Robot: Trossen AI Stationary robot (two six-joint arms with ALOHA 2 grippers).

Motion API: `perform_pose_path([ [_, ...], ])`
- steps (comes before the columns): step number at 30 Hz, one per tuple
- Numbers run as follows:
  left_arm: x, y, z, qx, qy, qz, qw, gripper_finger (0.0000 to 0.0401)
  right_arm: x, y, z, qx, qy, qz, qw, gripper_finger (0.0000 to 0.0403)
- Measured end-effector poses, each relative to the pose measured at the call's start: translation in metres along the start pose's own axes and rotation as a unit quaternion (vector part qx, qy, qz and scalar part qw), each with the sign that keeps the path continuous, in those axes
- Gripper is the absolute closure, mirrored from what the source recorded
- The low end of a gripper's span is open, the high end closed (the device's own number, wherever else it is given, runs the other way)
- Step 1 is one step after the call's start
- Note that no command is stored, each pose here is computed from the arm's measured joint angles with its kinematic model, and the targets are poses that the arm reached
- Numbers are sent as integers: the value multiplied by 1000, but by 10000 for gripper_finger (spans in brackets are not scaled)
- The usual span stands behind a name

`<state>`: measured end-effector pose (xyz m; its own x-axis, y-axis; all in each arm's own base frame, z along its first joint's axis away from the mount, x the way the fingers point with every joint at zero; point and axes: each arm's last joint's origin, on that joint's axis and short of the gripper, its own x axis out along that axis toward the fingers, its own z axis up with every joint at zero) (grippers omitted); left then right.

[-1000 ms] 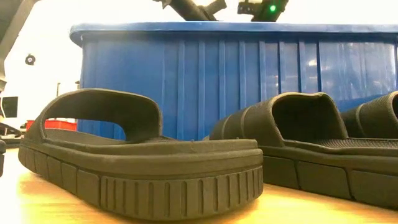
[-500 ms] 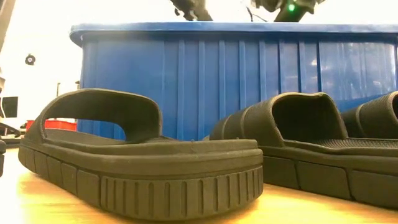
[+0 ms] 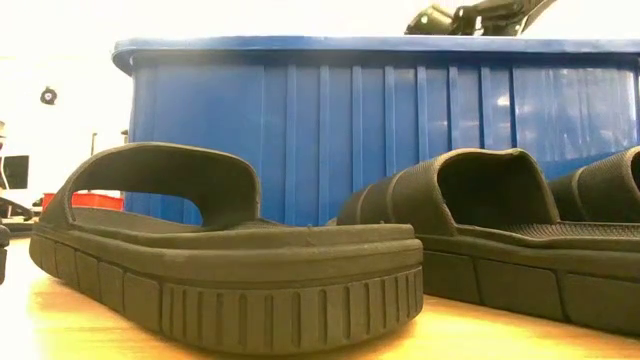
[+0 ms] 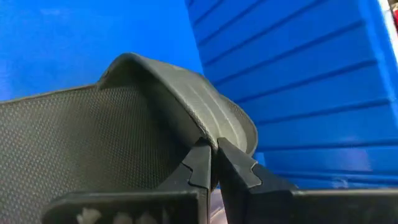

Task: Pick and place slides into bin
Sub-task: Put the black slide into the blue bin

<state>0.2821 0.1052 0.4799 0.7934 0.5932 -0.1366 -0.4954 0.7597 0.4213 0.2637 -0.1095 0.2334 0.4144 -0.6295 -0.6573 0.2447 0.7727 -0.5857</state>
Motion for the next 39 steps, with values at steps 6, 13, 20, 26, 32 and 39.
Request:
perform_pose_path([
  [6, -11, 6, 4, -15, -11, 12, 1000, 163, 21, -2, -6, -19, 20, 23, 999, 394],
  [13, -10, 5, 1, -27, -4, 10, 1000, 163, 40, -1, -13, -43, 57, 31, 997, 394],
  [20, -5, -1, -8, -22, 13, 4, 1000, 163, 47, 0, -17, -64, 75, 30, 995, 384],
  [26, -4, -2, -9, -21, 15, 5, 1000, 163, 43, -2, -16, -71, 72, 28, 994, 357],
  [32, -4, -2, -9, -21, 14, 5, 1000, 163, 38, -4, -17, -48, 70, 30, 996, 313],
  [39, -4, -2, -10, -20, 15, 4, 1000, 163, 35, -4, -20, -6, 109, 48, 993, 239],
])
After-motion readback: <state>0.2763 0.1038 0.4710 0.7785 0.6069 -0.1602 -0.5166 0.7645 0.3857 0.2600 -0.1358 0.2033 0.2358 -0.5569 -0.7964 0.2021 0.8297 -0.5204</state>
